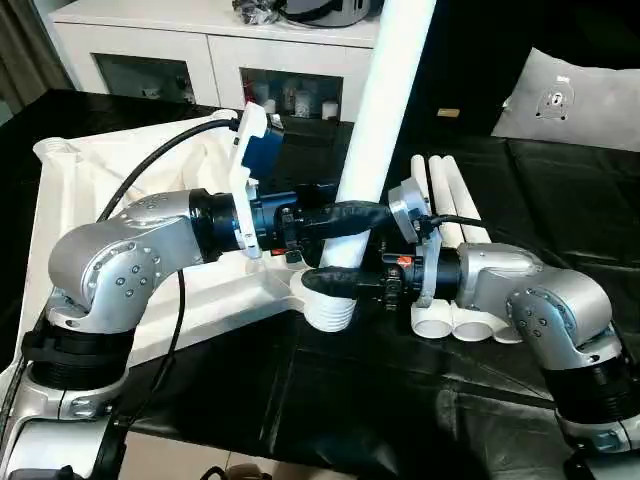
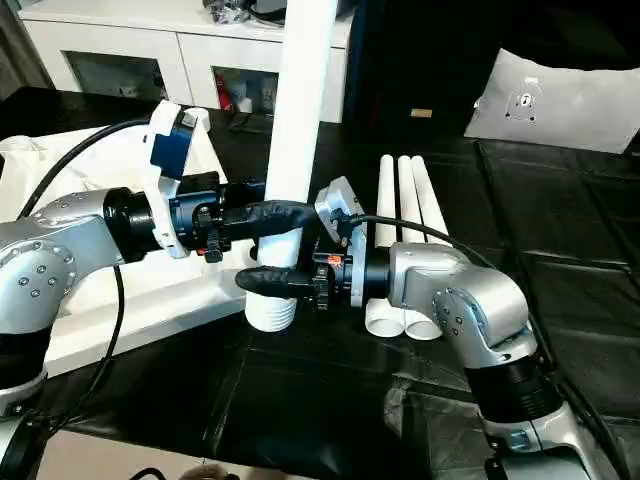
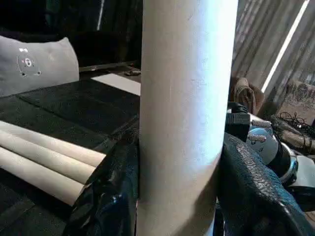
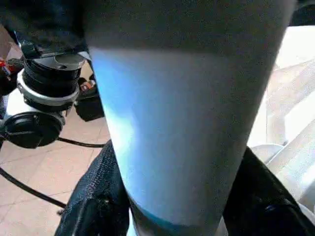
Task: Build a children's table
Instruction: Pick table leg
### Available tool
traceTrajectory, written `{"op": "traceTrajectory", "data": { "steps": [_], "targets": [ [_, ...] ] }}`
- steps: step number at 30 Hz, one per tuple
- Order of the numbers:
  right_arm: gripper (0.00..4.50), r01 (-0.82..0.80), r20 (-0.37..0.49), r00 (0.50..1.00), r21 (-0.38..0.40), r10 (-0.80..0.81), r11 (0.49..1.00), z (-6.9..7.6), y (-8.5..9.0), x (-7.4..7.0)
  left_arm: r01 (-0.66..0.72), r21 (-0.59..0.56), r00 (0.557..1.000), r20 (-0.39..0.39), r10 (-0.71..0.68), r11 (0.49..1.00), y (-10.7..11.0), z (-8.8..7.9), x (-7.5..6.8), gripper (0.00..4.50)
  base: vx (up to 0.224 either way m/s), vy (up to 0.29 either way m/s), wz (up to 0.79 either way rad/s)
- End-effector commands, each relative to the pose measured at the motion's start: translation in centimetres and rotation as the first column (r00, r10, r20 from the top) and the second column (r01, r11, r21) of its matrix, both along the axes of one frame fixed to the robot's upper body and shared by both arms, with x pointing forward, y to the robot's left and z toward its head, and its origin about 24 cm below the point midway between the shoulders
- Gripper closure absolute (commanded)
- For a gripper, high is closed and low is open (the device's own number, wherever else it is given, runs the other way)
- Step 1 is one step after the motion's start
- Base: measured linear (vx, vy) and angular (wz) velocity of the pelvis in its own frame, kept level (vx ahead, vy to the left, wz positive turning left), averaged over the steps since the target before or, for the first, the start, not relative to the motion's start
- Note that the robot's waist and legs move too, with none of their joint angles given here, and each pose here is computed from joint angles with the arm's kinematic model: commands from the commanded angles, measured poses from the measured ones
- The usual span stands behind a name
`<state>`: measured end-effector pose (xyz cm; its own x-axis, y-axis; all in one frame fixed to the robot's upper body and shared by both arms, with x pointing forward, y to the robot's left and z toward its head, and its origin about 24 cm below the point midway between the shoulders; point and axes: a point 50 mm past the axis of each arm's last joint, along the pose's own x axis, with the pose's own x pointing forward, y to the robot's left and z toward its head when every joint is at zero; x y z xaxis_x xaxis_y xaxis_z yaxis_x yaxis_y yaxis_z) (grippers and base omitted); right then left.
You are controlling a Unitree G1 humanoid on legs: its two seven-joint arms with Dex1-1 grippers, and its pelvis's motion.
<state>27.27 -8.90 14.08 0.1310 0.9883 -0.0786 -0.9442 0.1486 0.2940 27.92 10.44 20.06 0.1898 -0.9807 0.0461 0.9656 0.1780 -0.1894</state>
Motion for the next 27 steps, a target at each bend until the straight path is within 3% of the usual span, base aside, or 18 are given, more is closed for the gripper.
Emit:
{"op": "traceTrajectory", "data": {
  "steps": [1, 2, 3, 16, 19, 20, 22, 26, 27],
  "targets": [
    [2.55, 0.042, -0.023, 0.999, -0.013, -0.042, 0.999, -0.7, -0.2, 0.3, 0.126, -0.012, 0.989, 0.075, -0.125, 0.992, -1.0, 1.4, -1.3, 2.62, 0.0, 0.0, 0.0],
    [2.55, 0.044, -0.024, 0.999, -0.012, -0.044, 0.999, -0.7, -0.2, 0.3, 0.141, -0.008, 0.987, 0.081, -0.139, 0.99, -1.0, 1.5, -1.4, 2.06, 0.0, 0.0, 0.0],
    [2.55, 0.047, -0.025, 0.999, -0.008, -0.047, 0.999, -0.7, -0.2, 0.4, 0.167, -0.006, 0.983, 0.078, -0.166, 0.986, -1.1, 1.4, -1.8, 1.92, 0.0, 0.0, 0.0],
    [2.55, 0.075, -0.022, 0.997, 0.025, -0.074, 0.997, -0.8, 0.1, 0.6, 0.2, 0.045, 0.975, 0.087, -0.203, 0.979, -1.0, 1.1, -2.1, 1.92, 0.0, 0.0, 0.0],
    [2.55, 0.092, -0.035, 0.995, 0.065, -0.09, 0.994, -0.6, 0.1, 0.6, 0.211, -0.053, 0.976, 0.075, -0.207, 0.976, -0.9, 1.5, -2.2, 1.92, 0.0, 0.0, 0.0],
    [2.55, 0.1, -0.047, 0.994, 0.099, -0.096, 0.99, -0.5, 0.0, 0.6, 0.215, -0.155, 0.976, 0.058, -0.208, 0.964, -0.7, 1.9, -2.2, 1.92, 0.0, 0.0, 0.0],
    [2.55, 0.105, -0.054, 0.994, 0.121, -0.099, 0.987, -0.3, 0.0, 0.5, 0.219, -0.223, 0.976, 0.038, -0.216, 0.95, -0.5, 2.0, -2.2, 1.92, 0.0, 0.0, 0.0],
    [2.56, 0.105, -0.058, 0.993, 0.132, -0.098, 0.986, -0.3, 0.0, 0.3, 0.217, -0.198, 0.976, 0.026, -0.216, 0.956, -0.6, 1.4, -2.2, 1.49, 0.0, 0.0, 0.0],
    [2.56, 0.111, -0.055, 0.993, 0.126, -0.104, 0.986, -0.5, 0.0, 0.3, 0.205, -0.148, 0.979, 0.023, -0.204, 0.967, -0.7, 0.9, -2.1, 1.43, 0.0, 0.0, 0.0]
  ]
}}
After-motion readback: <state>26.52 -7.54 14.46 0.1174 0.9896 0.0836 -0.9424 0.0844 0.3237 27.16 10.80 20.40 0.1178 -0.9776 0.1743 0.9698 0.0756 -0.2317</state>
